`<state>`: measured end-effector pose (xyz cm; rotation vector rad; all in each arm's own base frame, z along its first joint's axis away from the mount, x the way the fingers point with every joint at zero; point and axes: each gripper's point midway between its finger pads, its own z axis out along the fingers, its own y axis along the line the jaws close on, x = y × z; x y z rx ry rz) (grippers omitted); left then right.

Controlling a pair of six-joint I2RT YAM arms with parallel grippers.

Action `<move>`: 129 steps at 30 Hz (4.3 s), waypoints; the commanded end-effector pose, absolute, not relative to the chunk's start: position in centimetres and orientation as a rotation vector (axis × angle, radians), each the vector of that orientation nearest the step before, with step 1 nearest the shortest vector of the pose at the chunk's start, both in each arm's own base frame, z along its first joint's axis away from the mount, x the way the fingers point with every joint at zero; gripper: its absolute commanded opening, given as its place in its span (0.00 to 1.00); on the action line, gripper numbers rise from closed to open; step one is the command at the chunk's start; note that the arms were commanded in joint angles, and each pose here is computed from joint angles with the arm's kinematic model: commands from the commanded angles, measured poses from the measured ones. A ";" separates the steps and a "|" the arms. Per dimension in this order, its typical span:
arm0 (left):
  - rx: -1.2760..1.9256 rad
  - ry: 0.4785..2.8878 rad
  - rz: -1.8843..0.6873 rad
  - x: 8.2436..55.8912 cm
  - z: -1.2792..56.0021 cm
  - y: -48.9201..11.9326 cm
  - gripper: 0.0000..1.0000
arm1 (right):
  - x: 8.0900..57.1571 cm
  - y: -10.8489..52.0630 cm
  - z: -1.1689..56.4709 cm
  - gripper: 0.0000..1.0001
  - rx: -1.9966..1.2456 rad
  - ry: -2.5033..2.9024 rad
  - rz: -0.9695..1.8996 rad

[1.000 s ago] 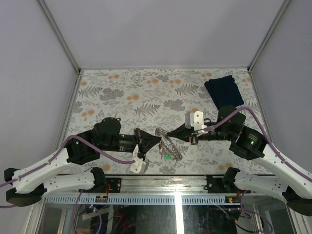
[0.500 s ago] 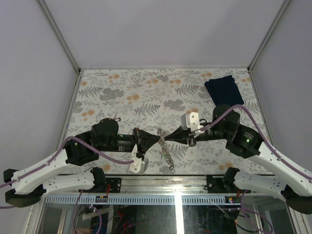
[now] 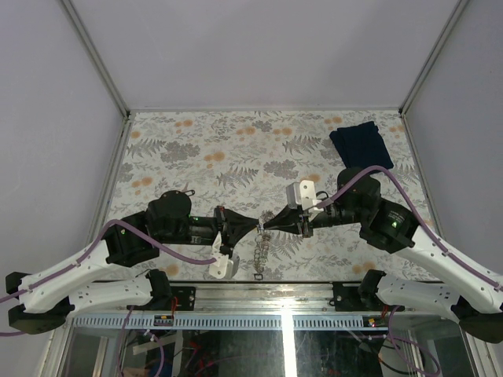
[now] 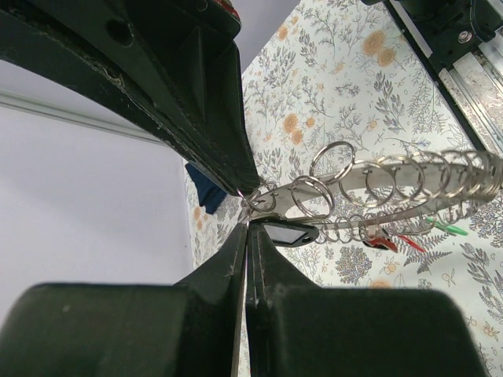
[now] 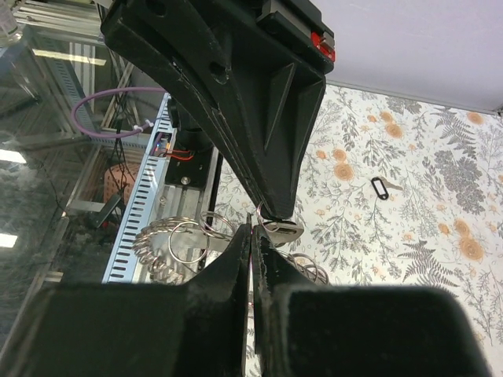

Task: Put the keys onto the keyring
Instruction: Insert the key onto the keyring.

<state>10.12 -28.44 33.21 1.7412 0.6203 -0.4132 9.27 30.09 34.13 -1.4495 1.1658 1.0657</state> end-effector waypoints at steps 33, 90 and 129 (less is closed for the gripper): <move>1.697 0.534 -0.425 9.6 35.0 -29.0 0.00 | 11.1 30.4 36.4 0.00 -1.328 1.150 1.012; 1.689 0.537 -0.454 9.4 34.8 -29.3 0.00 | 10.0 29.9 38.4 0.00 -1.328 1.027 1.022; 1.622 0.581 -0.441 10.1 35.3 -29.1 0.00 | 11.0 28.5 39.8 0.00 -1.232 0.983 0.917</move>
